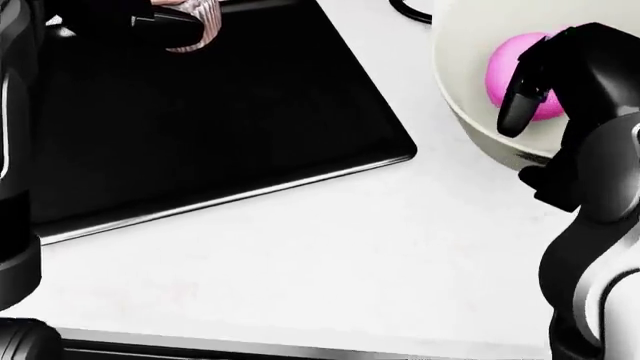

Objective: Pick up the bowl with donut and place it on the tray. Pick up the cupcake and place it on the tray.

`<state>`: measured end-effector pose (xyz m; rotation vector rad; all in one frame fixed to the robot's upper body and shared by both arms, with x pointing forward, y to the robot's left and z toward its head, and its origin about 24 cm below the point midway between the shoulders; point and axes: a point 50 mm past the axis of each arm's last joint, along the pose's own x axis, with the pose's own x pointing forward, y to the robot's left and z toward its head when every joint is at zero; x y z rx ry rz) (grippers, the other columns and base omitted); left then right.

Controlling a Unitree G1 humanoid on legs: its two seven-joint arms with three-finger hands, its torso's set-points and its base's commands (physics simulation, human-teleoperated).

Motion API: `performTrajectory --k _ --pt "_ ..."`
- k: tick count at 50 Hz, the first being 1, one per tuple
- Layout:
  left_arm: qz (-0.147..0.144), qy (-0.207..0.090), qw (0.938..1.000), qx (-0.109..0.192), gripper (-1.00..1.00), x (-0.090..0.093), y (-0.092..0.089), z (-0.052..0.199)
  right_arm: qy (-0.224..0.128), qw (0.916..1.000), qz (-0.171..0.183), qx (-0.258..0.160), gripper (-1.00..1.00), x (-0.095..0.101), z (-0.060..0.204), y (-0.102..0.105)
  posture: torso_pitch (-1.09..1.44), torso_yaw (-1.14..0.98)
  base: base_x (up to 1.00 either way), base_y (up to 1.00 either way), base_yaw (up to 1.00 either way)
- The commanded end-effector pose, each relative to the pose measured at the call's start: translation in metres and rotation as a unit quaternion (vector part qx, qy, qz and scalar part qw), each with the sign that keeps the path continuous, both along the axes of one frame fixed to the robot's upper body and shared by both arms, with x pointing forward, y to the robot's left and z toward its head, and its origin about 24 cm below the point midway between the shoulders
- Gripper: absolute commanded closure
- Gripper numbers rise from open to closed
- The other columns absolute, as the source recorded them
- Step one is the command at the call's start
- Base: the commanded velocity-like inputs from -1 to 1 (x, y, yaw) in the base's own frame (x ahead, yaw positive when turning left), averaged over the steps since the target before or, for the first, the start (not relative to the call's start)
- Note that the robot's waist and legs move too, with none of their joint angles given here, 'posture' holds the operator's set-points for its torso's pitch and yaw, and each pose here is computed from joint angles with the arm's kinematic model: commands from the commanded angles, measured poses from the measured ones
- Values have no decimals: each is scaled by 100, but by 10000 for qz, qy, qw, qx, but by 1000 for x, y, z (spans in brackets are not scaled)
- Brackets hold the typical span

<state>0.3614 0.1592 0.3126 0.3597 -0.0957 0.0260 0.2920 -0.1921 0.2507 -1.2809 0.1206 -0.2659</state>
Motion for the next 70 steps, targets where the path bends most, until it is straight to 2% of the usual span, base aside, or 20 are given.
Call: performTrajectory --k 1,9,16,27,44,51,58,70 --pt "-18 -620 9981 14 100 -10 0 27 -580 9982 0 -159 100 -12 27 4 0 0 0 0 0" --pt "81 -736 9973 -30 100 -26 9 40 -1012 9943 315 -91 100 -24 63 22 0 0 0 0 0" --pt "190 -798 9966 -50 100 -42 21 42 -1223 9904 649 8 100 -20 81 44 0 0 0 0 0" --pt "320 -816 9961 -85 100 -54 36 38 -1438 9826 1177 37 100 -6 102 86 0 0 0 0 0" --pt "497 -963 9940 -168 100 -74 56 47 -1435 9738 1762 85 100 18 110 136 0 0 0 0 0" --pt "521 -992 9935 -185 100 -76 59 47 -1554 9692 1909 127 100 25 110 147 0 0 0 0 0" --pt "544 -1040 9929 -208 100 -83 62 49 -1681 9633 2087 139 100 24 115 159 0 0 0 0 0" --pt "554 -1048 9927 -215 100 -83 63 49 -1635 9578 2359 153 100 32 105 176 0 0 0 0 0"
